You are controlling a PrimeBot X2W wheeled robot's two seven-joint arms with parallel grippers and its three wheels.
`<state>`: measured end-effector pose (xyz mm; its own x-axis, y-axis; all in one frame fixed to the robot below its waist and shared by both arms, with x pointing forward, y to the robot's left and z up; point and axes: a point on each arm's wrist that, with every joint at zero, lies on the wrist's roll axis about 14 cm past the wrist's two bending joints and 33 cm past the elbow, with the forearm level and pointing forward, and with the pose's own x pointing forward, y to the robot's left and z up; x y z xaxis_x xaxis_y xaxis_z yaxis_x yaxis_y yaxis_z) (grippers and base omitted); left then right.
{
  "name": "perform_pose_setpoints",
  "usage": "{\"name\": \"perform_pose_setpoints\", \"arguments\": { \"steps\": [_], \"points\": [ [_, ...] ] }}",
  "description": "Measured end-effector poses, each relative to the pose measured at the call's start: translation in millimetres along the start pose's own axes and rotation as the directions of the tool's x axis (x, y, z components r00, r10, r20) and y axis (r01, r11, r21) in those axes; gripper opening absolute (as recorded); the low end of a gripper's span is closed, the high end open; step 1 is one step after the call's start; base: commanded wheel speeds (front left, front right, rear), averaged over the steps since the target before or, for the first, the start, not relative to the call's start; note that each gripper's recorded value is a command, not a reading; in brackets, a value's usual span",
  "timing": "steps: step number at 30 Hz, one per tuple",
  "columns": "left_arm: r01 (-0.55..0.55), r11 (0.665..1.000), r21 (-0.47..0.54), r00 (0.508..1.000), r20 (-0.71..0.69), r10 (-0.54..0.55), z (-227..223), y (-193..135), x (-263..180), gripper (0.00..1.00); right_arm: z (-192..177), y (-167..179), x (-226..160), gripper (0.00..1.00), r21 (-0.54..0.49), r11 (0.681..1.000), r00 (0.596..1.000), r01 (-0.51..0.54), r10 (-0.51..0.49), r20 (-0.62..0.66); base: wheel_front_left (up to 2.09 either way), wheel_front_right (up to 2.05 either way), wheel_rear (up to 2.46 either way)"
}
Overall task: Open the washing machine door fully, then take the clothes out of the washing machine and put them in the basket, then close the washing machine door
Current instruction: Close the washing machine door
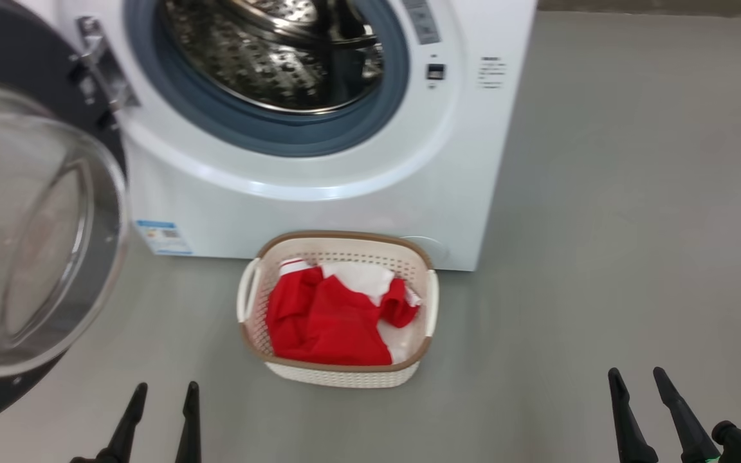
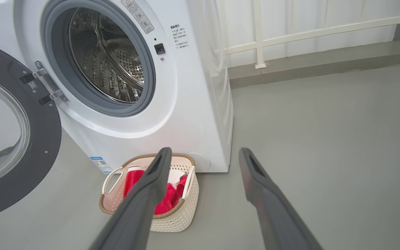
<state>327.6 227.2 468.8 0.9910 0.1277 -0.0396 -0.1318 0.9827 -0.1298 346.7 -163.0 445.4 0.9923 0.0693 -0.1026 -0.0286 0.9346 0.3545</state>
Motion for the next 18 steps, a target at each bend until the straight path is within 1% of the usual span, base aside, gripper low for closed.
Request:
{"name": "perform_pose_setpoints", "arguments": {
  "steps": [5, 9, 15, 18],
  "points": [
    [-0.073, 0.997, -0.028, 0.997, 0.002, 0.073, 0, 17, -14, 1.00, -9, 22, 13, 1.00, -0.018, 0.996, 0.996, -0.087, 0.086, -0.039, 0.00, 0.00, 0.00],
    [-0.145, 0.989, -0.037, 0.989, 0.001, 0.145, 0, 34, -28, 1.00, -14, 51, 28, 1.00, -0.029, 0.982, 0.981, -0.185, 0.183, -0.059, 0.00, 0.00, 0.00],
    [-0.249, 0.967, -0.049, 0.968, 0.002, 0.249, 0, 58, -55, 1.00, -28, 91, 40, 1.00, -0.042, 0.947, 0.943, -0.320, 0.314, -0.110, 0.00, 0.00, 0.00],
    [-0.329, 0.942, -0.071, 0.944, -0.007, 0.330, -4, 74, -75, 1.00, -38, 115, 41, 1.00, -0.044, 0.916, 0.910, -0.399, 0.389, -0.143, 0.00, 0.00, 0.00]
  ]
}}
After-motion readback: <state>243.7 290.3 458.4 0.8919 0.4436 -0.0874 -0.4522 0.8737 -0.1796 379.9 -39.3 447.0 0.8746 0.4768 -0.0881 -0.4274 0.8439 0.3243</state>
